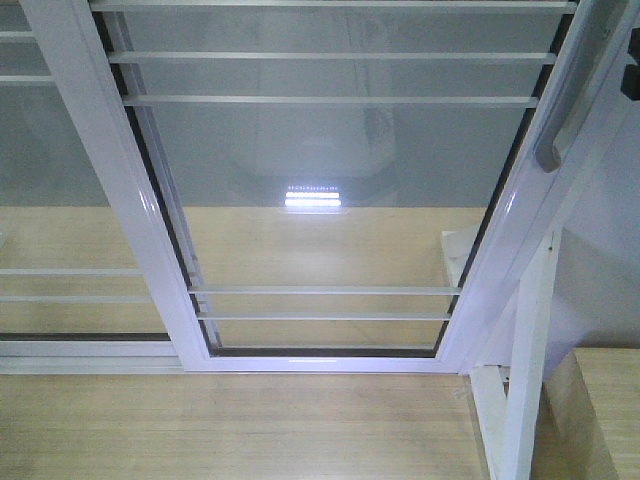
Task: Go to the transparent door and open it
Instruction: 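Raise the right gripper open toward the silver vertical handle, then close the right gripper around the silver handle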
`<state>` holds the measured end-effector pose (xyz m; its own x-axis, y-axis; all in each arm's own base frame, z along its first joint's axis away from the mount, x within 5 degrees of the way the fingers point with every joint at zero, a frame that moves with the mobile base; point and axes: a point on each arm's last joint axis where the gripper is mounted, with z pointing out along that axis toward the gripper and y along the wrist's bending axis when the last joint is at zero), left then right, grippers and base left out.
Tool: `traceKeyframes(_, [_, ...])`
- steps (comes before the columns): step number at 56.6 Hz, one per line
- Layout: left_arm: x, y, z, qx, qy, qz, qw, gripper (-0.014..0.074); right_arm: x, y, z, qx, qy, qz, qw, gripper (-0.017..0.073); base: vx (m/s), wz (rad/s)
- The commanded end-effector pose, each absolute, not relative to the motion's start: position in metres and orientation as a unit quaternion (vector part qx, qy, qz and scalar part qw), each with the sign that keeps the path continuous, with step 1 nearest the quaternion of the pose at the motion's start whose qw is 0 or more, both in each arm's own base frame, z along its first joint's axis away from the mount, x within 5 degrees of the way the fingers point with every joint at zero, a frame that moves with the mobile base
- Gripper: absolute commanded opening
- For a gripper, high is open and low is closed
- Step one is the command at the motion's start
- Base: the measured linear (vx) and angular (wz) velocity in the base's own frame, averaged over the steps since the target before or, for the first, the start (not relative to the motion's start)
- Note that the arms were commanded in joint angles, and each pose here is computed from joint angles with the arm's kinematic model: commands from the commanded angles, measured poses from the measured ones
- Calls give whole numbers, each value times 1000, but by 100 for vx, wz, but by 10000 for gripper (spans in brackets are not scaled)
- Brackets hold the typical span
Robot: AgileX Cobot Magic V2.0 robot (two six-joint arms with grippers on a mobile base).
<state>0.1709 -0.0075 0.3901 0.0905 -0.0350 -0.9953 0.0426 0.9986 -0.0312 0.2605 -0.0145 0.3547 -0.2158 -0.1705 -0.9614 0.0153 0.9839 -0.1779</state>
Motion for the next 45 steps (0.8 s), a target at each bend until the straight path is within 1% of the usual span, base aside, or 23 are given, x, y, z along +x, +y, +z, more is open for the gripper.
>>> traceKeyframes(1, [166,-7,411,-2,630,-28,776,470,273,-18,372,-37,722,-84,686,582,0,0])
traceKeyframes(9, [166,-7,410,-2,634,-28,773,470,297,-20,354,-27,719,-80,690,577,0,0])
traceKeyframes(24, [166,-7,410,-2,634,-28,773,470,332,-23,323,-13,718,-71,692,533,0,0])
traceKeyframes(45, [166,-7,410,-2,634,-28,773,470,389,-27,327,-11,708,-70,703,511,0,0])
